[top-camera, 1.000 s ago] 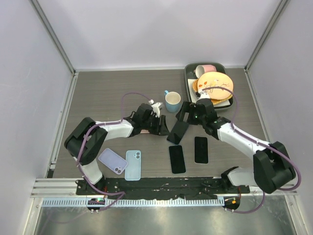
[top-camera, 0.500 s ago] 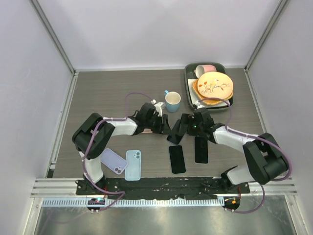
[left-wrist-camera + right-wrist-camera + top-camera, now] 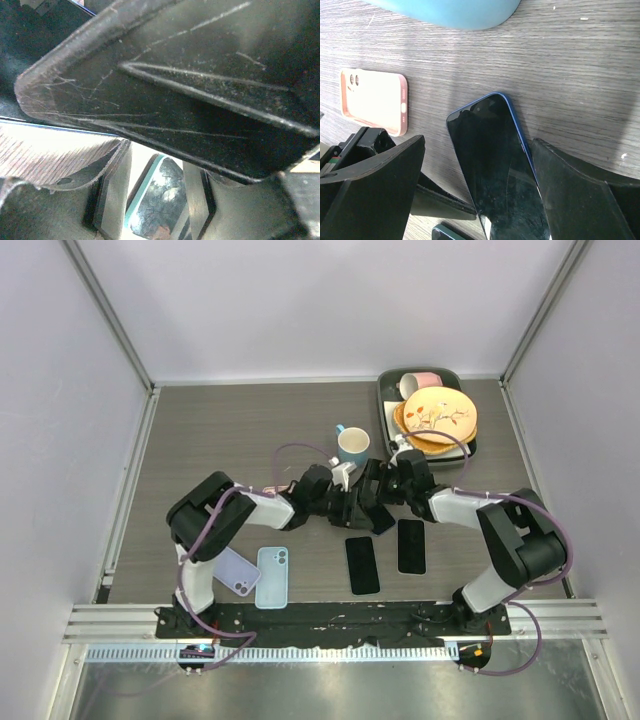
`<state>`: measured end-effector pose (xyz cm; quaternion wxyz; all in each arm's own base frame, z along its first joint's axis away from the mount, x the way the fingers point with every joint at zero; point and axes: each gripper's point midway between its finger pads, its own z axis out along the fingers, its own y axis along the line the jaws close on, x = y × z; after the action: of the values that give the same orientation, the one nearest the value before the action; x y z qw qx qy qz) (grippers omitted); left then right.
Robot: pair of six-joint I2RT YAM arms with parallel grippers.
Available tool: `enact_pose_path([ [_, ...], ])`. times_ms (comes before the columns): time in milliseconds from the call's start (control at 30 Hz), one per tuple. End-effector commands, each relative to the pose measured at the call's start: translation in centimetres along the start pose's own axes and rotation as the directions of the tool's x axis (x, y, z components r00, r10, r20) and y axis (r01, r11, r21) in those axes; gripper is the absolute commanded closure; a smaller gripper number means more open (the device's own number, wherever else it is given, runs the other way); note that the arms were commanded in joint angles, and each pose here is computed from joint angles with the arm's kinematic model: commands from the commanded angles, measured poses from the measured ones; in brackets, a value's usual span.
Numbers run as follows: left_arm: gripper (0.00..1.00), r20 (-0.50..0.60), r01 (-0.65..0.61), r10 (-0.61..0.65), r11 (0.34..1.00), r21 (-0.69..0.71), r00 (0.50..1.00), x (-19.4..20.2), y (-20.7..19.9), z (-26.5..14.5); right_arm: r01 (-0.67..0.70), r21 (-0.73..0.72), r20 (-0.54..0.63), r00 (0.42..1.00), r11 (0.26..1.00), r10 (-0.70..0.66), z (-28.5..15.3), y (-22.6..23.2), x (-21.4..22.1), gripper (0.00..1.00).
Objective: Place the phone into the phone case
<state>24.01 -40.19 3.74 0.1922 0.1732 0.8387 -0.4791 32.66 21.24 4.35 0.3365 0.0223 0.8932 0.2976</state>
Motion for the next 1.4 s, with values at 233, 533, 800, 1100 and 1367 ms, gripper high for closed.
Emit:
enact_pose_path([
  [233, 0.46, 0.137, -0.171, 0.207, 0.956, -0.239, 0.969, -4.0, 1.0, -4.7, 0.081, 0.114, 0.051, 0.995, 0.99, -0.088, -4.0, 0.7, -2.0, 0.04],
  [533, 0.44, 0.094, -0.147, 0.167, 0.97, -0.193, 0.981, -8.6, 3.7, -6.5, 0.014, 0.11, -0.041, 0.999, 0.994, -0.009, -8.2, 0.1, 2.3, 0.04],
  [800, 0.47, -0.004, -0.135, 0.135, 0.983, -0.128, 0.991, -9.1, 5.8, -1.9, -0.145, 0.036, -0.162, 0.975, 0.989, 0.149, -9.1, 0.4, 7.6, 0.04],
  [1100, 0.5, -0.049, -0.066, 0.062, 0.995, -0.079, 0.997, -6.0, 6.8, -1.1, -0.151, 0.082, -0.179, 0.97, 0.985, 0.163, -6.8, -1.4, 8.8, 0.04],
  [1367, 0.56, 0.024, -0.042, 0.043, 0.998, -0.05, 0.999, -3.6, 4.8, -4.2, 0.02, 0.118, -0.141, 0.99, 0.993, -0.003, -3.3, -1.2, 3.7, 0.04],
])
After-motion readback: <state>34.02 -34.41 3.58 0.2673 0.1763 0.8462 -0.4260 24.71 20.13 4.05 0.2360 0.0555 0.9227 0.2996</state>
